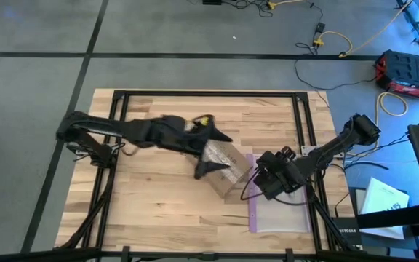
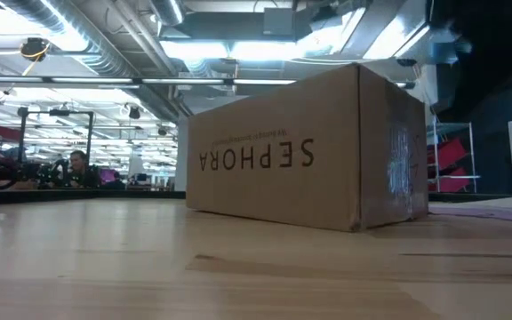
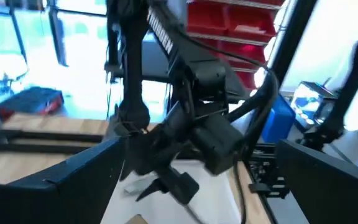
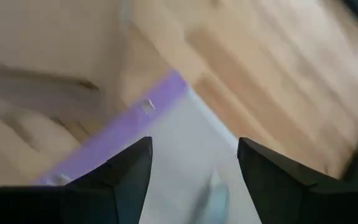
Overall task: Unpack boxes
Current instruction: Open the cardboard box using the cutter
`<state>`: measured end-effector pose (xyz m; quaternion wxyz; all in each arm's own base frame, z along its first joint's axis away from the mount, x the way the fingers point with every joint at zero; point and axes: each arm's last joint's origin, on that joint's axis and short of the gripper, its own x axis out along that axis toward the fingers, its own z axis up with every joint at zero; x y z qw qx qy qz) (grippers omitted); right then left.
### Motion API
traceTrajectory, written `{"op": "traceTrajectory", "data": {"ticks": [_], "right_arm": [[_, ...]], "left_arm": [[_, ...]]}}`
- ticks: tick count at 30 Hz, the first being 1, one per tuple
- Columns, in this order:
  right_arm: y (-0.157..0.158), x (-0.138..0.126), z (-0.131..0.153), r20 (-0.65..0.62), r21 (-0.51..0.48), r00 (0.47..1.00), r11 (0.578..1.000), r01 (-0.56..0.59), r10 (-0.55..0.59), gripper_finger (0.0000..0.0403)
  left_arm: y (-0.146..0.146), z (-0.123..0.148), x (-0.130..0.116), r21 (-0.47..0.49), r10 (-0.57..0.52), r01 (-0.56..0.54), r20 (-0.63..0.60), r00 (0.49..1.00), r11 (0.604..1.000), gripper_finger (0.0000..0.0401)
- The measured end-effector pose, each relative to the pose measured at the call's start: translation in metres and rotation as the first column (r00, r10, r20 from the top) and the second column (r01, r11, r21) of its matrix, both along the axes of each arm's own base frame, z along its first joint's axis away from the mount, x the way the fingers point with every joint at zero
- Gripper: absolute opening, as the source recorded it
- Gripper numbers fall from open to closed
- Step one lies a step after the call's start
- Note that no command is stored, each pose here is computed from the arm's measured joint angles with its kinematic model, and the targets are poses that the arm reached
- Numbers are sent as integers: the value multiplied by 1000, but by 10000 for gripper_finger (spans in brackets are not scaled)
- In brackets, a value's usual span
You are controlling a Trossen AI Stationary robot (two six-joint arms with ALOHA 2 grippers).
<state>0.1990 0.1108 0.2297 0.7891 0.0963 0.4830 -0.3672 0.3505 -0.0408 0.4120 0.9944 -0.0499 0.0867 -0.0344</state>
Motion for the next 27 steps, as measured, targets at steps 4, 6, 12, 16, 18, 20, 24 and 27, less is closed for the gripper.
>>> {"op": "traceTrajectory", "data": {"ticks": [4,6,12,16,18,20,24,27], "right_arm": [[11,5,14,187,-60,982,998,7,4,222],[15,8,16,263,-50,965,999,18,-4,222],[24,13,11,315,-8,949,1000,-8,10,222],[28,14,11,345,15,938,1000,-19,12,222],[31,14,12,368,17,930,1000,-23,15,222],[32,15,12,381,21,924,999,-29,19,222],[32,15,12,358,-1,932,998,-63,59,222],[32,15,12,340,-6,937,996,-84,81,222]], "left_arm": [[17,10,-26,36,46,-43,-75,996,998,400],[24,10,-36,54,64,-58,-129,990,997,400],[41,-6,-59,69,115,-105,-161,980,992,400],[49,-43,-77,-12,153,-155,-94,984,988,400],[51,-64,-89,-85,176,-178,-28,984,980,400],[53,-90,-99,-157,200,-197,9,980,968,400],[53,-144,-111,-248,226,-220,-2,974,944,400],[49,-175,-116,-300,222,-227,-52,974,927,400]]}}
